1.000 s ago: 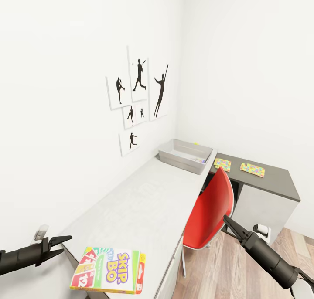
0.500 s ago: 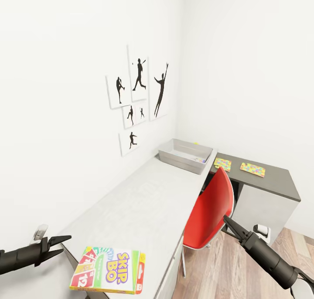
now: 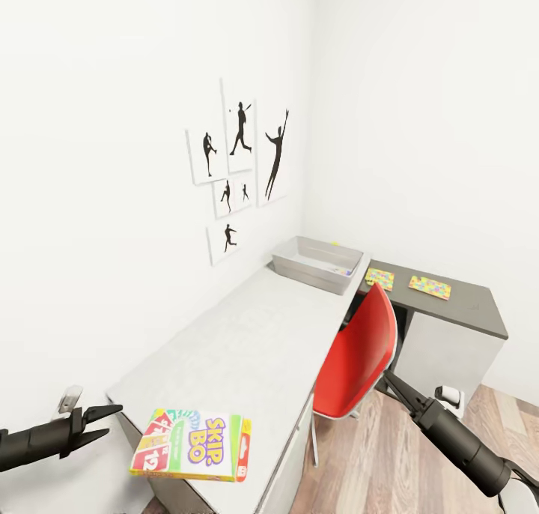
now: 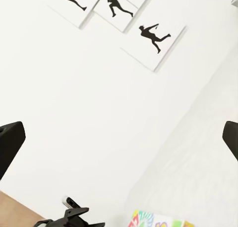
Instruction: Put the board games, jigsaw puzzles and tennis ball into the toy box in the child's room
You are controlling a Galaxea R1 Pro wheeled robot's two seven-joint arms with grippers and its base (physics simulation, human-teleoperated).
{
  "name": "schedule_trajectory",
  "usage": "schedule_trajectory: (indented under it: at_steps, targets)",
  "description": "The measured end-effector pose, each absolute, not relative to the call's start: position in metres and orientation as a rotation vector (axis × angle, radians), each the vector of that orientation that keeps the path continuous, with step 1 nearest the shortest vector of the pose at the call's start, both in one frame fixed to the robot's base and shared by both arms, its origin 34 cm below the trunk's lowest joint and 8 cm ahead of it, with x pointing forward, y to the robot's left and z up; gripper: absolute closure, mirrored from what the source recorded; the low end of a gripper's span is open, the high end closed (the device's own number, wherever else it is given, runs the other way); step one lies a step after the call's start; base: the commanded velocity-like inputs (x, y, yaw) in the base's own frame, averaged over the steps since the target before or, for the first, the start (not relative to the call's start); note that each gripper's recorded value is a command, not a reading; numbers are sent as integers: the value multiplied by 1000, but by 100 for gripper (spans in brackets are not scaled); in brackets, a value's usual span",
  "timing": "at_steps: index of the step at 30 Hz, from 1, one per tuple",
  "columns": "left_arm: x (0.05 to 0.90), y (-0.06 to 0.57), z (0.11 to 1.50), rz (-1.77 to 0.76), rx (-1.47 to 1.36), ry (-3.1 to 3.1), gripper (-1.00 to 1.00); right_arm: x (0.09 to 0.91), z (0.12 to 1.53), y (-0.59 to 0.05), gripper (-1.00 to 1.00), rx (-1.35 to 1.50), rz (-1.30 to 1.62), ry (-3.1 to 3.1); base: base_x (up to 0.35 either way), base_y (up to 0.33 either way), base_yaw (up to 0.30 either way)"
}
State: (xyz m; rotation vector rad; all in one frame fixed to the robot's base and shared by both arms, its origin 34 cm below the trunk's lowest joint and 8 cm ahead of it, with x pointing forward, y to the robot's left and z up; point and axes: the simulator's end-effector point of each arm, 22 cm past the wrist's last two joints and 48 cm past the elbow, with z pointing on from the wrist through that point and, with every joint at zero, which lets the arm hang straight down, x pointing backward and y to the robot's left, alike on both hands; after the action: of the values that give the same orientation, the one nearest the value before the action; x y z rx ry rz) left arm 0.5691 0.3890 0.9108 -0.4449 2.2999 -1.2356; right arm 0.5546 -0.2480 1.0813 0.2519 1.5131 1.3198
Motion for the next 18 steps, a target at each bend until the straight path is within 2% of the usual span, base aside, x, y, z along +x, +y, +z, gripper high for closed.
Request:
schedule_trajectory:
  at_steps: [18]
  targets:
    - [573, 388, 895, -1237, -449, 2304, -100, 559, 1067, -248, -100, 251, 1320, 1514, -13, 1, 0]
